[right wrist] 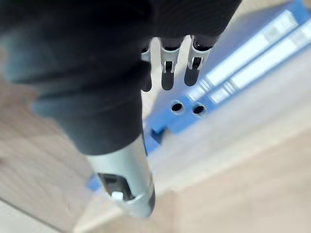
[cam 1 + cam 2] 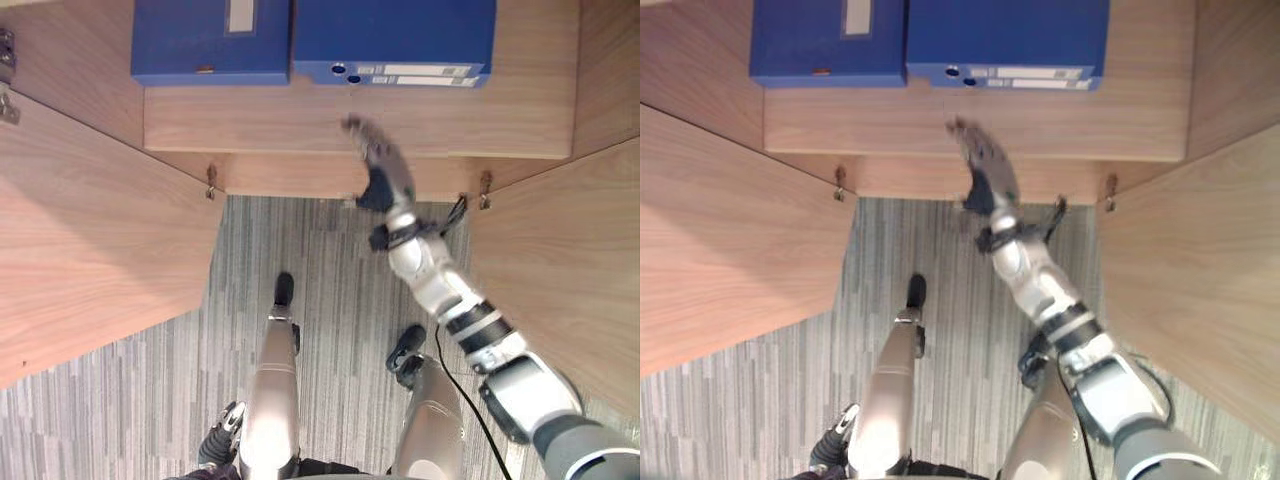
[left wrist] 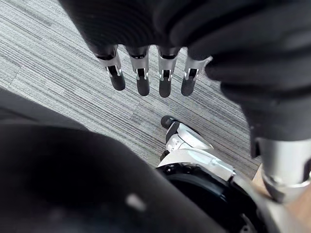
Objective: Walk over to the cabinet, pick up the folder, carry it to the office cabinet, place the folder inside the office cabinet, then close the office cabinet door
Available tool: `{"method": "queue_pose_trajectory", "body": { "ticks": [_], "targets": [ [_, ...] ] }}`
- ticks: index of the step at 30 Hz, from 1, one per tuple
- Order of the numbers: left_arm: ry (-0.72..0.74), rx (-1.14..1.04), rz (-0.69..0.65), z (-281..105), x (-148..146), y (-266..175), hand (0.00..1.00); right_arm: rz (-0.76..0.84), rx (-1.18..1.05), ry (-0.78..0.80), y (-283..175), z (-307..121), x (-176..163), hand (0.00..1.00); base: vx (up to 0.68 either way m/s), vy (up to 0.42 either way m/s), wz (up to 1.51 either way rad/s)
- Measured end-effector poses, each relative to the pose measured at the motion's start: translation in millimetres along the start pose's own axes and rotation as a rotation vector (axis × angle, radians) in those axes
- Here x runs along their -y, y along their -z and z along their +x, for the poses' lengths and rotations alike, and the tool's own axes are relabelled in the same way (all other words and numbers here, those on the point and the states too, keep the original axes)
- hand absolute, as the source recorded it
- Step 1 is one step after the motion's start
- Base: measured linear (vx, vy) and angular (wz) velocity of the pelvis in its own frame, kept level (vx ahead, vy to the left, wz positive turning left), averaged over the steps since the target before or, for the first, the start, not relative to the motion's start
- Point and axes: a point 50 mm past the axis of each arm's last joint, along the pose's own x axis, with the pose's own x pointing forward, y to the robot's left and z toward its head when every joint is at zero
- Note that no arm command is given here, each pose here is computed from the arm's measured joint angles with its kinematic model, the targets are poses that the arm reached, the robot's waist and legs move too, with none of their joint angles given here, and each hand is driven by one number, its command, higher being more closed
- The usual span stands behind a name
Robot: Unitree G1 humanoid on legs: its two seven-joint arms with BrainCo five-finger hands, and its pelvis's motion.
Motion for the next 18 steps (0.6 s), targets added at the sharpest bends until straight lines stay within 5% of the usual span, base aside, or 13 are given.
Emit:
{"method": "queue_pose_trajectory", "body": {
  "ticks": [8,12,18],
  "targets": [
    [-0.176,-0.108,0.095,-4,-36,15,0.00,0.340,-0.528,-0.438,52,-138,-117,0.00,0.03,-0.005,-0.10],
    [-0.227,-0.140,0.097,-4,-44,19,0.00,0.431,-0.836,-0.488,80,-199,-135,0.00,0.03,0.031,-0.19],
    [-0.309,-0.221,0.132,-1,-50,30,0.00,0.675,-1.361,-0.344,99,-289,-145,0.00,0.08,0.015,-0.15]
  ]
}}
